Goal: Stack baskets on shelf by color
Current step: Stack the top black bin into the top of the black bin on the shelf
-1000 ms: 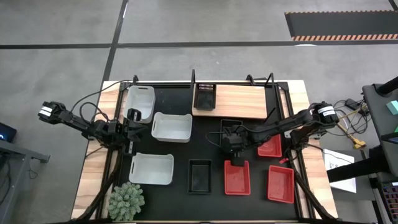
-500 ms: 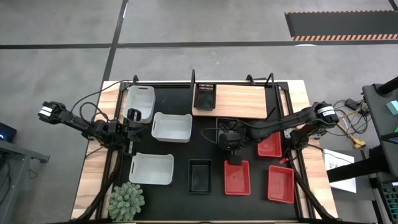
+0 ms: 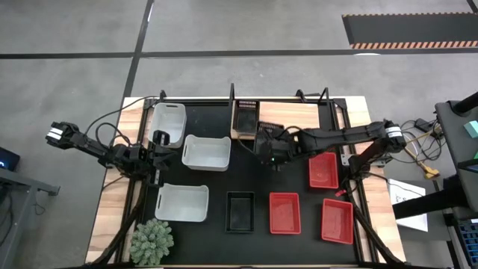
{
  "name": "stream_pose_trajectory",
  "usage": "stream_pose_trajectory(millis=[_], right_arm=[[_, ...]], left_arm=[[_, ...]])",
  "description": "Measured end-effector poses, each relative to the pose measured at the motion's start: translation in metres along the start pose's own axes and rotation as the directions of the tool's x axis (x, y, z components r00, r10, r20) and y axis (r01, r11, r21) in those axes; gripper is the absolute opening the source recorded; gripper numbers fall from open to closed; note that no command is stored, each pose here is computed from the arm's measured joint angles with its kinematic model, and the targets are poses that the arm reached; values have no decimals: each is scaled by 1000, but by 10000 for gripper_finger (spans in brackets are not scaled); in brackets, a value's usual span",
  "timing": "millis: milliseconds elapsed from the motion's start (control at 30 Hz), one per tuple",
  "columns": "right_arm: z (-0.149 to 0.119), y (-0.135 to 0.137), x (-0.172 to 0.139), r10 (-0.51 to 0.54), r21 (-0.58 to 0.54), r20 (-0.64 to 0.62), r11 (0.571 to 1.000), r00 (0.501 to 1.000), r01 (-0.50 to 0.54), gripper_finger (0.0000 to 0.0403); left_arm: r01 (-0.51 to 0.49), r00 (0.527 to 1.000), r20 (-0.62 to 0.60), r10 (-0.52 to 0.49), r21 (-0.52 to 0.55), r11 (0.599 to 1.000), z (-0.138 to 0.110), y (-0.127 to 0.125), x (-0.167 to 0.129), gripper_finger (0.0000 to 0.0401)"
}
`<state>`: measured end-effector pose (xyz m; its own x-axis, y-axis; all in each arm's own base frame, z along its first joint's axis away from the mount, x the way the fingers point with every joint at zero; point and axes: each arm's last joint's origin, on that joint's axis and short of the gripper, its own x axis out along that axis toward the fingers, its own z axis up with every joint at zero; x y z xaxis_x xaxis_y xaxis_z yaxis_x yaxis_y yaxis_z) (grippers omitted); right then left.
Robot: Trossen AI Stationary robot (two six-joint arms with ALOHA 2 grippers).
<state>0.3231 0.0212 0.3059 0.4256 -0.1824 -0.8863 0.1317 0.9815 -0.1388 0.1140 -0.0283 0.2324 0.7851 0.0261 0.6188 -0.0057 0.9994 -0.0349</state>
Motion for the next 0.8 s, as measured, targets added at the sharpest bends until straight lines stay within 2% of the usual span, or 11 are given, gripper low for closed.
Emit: stream_pose_trajectory(millis=[167,300,433,500,600,700,800], right_arm=[[7,-27,5,-125,12,49,992,991,124,8],[15,-48,11,-159,-16,120,987,980,162,8],[24,-71,14,-193,26,211,981,958,192,8],[27,-82,15,-181,36,248,983,952,178,8],[33,-93,21,-109,39,304,994,946,102,8],[36,-100,34,-44,34,311,999,949,35,8],[37,-105,49,-41,30,289,999,957,34,8]], left_arm=[[0,1000,0,0,-1,1000,0,0,0,0],[0,1000,2,0,-1,1000,0,0,0,0],[0,1000,1,0,-1,1000,0,0,0,0],[0,1000,0,0,-1,1000,0,0,0,0],[0,1000,0,0,-1,1000,0,0,0,0],[0,1000,0,0,-2,1000,0,0,0,0],[0,1000,0,0,-2,1000,0,0,0,0]])
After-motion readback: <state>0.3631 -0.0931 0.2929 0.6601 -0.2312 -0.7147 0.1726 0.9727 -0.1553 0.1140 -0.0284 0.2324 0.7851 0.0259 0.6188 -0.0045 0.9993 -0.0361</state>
